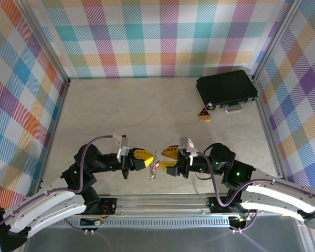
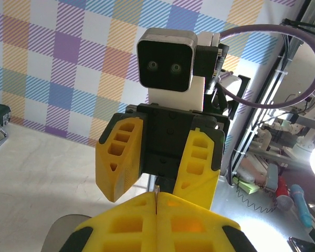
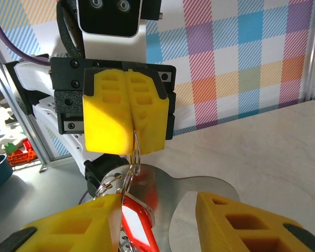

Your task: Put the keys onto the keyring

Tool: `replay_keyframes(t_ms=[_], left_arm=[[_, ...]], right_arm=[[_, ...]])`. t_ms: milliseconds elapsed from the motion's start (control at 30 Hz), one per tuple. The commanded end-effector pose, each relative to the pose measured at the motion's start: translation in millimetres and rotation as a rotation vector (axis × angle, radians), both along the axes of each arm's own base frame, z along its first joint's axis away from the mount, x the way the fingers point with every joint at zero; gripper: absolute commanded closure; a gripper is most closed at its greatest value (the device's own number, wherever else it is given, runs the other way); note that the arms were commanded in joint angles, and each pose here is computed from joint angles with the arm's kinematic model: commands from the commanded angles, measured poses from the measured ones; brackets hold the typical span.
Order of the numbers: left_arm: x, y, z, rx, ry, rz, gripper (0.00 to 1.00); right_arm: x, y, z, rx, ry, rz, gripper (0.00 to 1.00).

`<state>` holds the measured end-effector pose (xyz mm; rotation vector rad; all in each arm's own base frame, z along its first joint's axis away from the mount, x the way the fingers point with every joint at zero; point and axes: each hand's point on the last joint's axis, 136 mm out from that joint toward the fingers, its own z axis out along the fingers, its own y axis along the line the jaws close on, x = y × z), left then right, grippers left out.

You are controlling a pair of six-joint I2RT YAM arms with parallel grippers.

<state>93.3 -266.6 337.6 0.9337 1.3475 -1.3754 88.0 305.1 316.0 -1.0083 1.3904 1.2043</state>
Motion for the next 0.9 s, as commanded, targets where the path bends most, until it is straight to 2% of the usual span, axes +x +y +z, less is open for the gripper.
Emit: replay_keyframes(t_ms=[0,600,700,800,867], left_arm=[[-9.3,2.8,16.9,-0.056,-0.048,-0.039,1.0],[-13.7,-0.2,18.7,-0.052,-0.047,-0.077,1.0],[-13.8,-0.6,19.1,-0.052,-0.048,-0.079,1.0],[-14.0,-0.8,18.9,-0.051,-0.045,-0.082,1.0],[-14.8,-0.6,19.4,-0.053,-0.047,-0.085,1.0]], right_arm=[[-8.0,-3.6,28.6,0.092,-0.03,0.03,0.61],[-11.5,5.6,27.9,0.083,-0.039,0.073,0.66],[-10.7,6.8,27.2,0.08,-0.037,0.072,0.71],[-10.3,7.0,27.5,0.082,-0.038,0.07,0.82],[-9.7,7.7,27.8,0.078,-0.035,0.069,0.85]])
